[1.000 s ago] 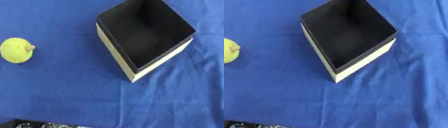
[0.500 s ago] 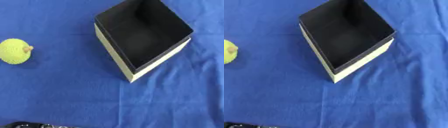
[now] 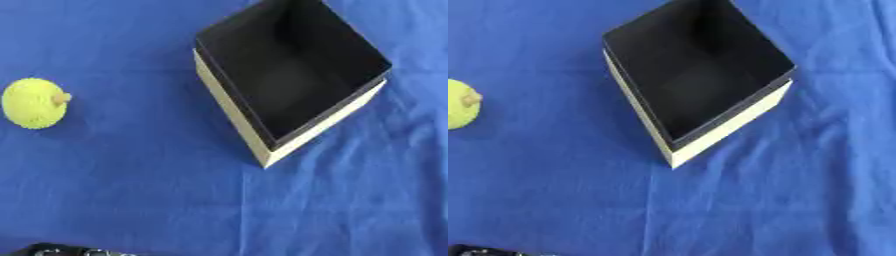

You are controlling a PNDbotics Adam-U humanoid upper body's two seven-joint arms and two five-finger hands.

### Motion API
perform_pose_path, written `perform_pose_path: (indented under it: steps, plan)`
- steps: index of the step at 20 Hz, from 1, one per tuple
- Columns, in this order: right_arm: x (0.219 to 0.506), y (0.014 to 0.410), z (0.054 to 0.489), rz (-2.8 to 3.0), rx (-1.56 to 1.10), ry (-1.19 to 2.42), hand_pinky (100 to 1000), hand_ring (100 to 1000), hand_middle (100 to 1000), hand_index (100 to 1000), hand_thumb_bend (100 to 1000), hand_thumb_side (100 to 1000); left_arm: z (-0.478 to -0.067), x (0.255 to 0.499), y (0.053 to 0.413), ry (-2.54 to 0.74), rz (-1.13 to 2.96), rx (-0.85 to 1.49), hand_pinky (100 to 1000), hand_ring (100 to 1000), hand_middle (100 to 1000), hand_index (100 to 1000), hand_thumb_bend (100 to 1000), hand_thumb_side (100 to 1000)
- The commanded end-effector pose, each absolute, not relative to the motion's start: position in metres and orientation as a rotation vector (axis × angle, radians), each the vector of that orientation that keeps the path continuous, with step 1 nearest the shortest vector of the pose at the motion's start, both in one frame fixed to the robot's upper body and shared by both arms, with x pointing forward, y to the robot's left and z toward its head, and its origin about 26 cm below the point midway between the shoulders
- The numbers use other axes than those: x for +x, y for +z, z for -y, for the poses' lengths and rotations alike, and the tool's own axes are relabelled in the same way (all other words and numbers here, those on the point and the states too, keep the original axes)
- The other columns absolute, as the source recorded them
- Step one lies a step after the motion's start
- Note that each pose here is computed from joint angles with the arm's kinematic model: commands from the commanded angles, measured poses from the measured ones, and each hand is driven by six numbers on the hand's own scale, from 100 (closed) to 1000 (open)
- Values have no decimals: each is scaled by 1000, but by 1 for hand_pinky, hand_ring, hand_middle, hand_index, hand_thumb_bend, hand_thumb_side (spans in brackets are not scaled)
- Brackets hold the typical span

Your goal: Pick up objects on the table and place them in the box.

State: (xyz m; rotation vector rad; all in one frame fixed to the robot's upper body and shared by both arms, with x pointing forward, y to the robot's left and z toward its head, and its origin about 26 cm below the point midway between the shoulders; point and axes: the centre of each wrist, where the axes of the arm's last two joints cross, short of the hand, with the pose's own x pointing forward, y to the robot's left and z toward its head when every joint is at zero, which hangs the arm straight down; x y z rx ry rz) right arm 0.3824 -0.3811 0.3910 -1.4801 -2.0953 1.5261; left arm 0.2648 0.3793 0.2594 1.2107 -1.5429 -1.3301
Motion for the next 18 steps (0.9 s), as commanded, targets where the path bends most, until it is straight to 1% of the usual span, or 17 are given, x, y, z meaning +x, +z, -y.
perform_pose_path:
  steps: [1,3,4,5,13,14,18]
  plan:
    - [375,405,381,2121,-1518,1514,779,717,740,764,100,100,-373,265,276,-1401,1499,1229,890,874,854,904,574,458]
    - [375,405,380,2123,-1514,1511,779,717,739,764,100,100,-370,267,279,-1413,1488,1207,899,879,858,909,575,459]
    - [376,405,380,2125,-1511,1510,780,717,738,765,100,100,-369,268,281,-1416,1484,1193,945,883,865,911,570,451]
    - [376,404,379,2127,-1509,1509,780,717,738,765,100,100,-367,270,283,-1419,1481,1179,954,883,866,910,570,444]
    - [378,404,375,2139,-1493,1506,781,717,735,765,100,100,-365,289,294,-1469,1449,1084,949,885,869,911,558,335]
    - [379,404,375,2140,-1492,1506,781,717,734,765,100,100,-366,291,295,-1473,1438,1080,954,889,873,910,537,277]
    - [380,403,374,2142,-1486,1504,782,718,732,765,100,100,-371,301,297,-1485,1387,1064,955,892,874,908,513,202]
